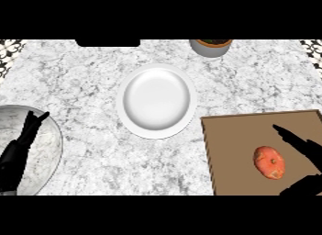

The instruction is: Pick the squash from the tray and place it in the plate

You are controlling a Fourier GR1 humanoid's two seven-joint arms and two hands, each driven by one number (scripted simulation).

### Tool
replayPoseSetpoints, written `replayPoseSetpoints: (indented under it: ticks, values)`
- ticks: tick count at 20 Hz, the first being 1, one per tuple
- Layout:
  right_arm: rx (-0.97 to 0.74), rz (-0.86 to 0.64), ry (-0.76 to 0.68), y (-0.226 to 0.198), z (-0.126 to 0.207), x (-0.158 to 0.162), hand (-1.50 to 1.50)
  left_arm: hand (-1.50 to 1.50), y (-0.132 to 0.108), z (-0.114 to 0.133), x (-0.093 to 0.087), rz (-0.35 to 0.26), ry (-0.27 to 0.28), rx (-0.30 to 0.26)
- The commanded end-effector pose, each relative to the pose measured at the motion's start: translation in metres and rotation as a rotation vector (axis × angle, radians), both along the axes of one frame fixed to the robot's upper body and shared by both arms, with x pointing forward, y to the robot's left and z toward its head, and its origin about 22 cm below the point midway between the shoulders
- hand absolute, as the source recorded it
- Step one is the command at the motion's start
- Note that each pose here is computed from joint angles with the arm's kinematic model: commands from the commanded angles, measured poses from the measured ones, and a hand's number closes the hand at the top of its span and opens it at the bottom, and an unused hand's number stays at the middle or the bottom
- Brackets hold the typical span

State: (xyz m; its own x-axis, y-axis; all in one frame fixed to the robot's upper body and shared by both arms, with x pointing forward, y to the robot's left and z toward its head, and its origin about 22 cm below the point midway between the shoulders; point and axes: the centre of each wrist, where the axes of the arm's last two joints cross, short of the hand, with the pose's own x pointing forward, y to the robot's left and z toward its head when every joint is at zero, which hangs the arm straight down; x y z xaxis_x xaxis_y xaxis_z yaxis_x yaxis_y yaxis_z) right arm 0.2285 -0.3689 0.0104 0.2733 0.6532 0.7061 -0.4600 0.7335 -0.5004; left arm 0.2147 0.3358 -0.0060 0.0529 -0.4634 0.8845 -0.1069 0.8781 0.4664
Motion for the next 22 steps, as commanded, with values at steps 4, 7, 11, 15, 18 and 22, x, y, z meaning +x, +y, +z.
replayPoseSetpoints:
  ticks: [4,7,11,15,18,22]
  values:
    - [0.015,-0.003,0.017,0.019,-0.009,0.010,-1.50,0.00,0.016,-0.013,0.005,0.011,-0.006,-0.003]
    - [0.007,0.022,0.012,-0.011,-0.025,0.004,-1.50,0.00,0.001,0.008,0.008,-0.001,-0.003,0.029]
    - [0.074,0.013,-0.066,0.017,-0.021,0.015,1.50,0.00,-0.007,0.002,-0.001,-0.005,-0.001,0.007]
    - [0.065,0.004,-0.075,0.003,-0.037,-0.005,1.50,0.00,-0.002,0.003,0.013,0.004,-0.011,0.021]
    - [0.039,0.024,-0.083,0.017,-0.036,0.004,1.50,0.00,-0.008,0.003,-0.003,-0.003,-0.010,0.002]
    - [-0.177,0.047,-0.167,0.017,-0.005,0.061,1.50,0.00,-0.002,0.013,0.015,-0.030,-0.003,-0.003]
